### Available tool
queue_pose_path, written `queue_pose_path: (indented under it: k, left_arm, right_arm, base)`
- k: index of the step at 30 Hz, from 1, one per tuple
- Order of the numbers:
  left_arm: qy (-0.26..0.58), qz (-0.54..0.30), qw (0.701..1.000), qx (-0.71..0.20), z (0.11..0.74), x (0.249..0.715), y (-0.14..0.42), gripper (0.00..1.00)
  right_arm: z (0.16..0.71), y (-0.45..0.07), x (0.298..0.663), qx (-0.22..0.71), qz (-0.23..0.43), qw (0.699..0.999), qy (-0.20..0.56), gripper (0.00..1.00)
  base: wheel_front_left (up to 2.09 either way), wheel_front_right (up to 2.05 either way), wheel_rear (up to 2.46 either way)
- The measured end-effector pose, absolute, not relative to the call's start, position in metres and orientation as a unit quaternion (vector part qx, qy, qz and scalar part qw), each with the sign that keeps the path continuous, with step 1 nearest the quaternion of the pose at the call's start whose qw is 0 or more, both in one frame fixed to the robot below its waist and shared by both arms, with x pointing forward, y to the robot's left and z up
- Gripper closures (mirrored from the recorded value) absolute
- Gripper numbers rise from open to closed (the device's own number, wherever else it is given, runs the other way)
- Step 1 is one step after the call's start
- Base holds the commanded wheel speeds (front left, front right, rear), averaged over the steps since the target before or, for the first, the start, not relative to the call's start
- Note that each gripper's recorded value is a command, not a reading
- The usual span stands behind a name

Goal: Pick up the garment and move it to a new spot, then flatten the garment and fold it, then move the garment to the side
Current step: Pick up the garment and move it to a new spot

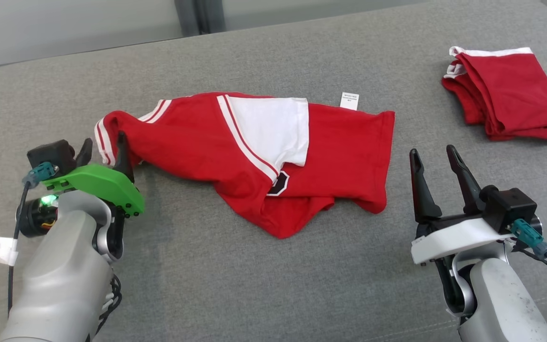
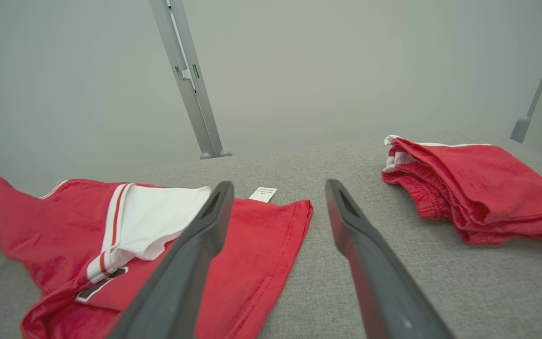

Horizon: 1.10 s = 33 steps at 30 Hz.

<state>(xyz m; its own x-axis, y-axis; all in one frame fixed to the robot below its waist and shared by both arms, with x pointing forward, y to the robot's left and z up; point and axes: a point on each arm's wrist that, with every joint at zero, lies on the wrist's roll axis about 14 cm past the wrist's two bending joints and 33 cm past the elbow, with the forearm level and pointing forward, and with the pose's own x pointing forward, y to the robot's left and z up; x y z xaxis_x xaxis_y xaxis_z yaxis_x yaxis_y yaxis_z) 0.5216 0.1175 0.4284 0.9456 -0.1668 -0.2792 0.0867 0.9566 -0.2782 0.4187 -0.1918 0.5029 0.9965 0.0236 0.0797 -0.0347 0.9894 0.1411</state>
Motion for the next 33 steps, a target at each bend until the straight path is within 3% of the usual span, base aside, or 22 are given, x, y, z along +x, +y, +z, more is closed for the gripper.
queue_pose_path:
  k: [9,15,33]
  left_arm:
    - [0.059,-0.105,0.986,-0.113,0.485,0.515,0.116,0.0]
    - [-0.003,-0.111,0.988,-0.108,0.515,0.486,0.12,0.0]
    - [-0.013,-0.032,0.99,-0.139,0.497,0.384,0.152,0.0]
  right_arm:
    - [0.518,-0.183,0.42,0.061,0.029,0.996,-0.059,0.0]
    - [0.531,-0.176,0.417,0.054,0.039,0.995,-0.076,0.0]
    - [0.534,-0.156,0.386,0.074,0.066,0.992,-0.08,0.0]
  base:
    - [0.0,0.0,0.0]
    - [0.0,0.0,0.0]
    - [0.0,0.0,0.0]
